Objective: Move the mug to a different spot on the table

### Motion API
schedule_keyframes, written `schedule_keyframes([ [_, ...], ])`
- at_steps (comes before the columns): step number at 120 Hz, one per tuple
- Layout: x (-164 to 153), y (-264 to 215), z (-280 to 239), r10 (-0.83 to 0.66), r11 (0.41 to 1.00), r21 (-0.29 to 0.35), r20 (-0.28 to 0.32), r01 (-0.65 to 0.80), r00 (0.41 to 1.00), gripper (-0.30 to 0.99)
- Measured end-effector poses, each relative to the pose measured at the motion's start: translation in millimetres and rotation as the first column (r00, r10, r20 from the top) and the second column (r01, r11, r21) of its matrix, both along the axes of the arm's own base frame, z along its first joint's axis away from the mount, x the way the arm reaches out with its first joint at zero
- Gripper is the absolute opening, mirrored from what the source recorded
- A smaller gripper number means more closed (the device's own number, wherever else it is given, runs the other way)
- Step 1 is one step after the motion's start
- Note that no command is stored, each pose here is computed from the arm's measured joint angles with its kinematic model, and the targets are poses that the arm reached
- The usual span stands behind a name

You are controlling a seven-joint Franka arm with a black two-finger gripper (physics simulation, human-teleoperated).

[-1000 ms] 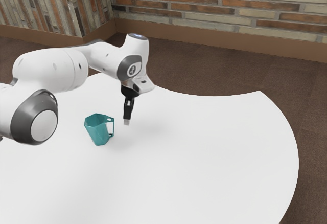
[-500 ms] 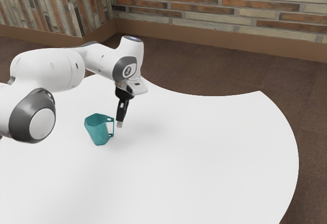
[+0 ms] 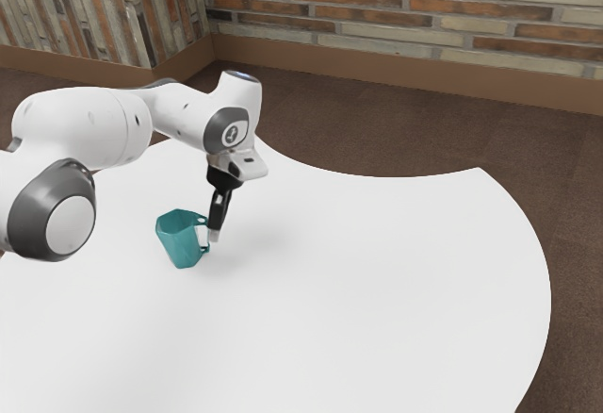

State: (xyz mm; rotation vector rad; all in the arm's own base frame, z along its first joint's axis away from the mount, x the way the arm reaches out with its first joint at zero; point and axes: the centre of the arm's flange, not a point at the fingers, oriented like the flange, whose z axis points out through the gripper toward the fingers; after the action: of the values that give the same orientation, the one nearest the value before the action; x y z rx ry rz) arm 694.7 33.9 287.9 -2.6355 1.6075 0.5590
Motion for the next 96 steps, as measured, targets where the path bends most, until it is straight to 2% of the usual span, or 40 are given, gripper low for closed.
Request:
schedule_keyframes([
  [36,-4.4,-1.8,-0.5,-0.005,1.0,0.013,-0.039,0.005,0.999,0.56],
  [96,-8.8,-4.8,-2.2,0.016,1.0,0.007,-0.054,-0.016,0.998,0.55],
])
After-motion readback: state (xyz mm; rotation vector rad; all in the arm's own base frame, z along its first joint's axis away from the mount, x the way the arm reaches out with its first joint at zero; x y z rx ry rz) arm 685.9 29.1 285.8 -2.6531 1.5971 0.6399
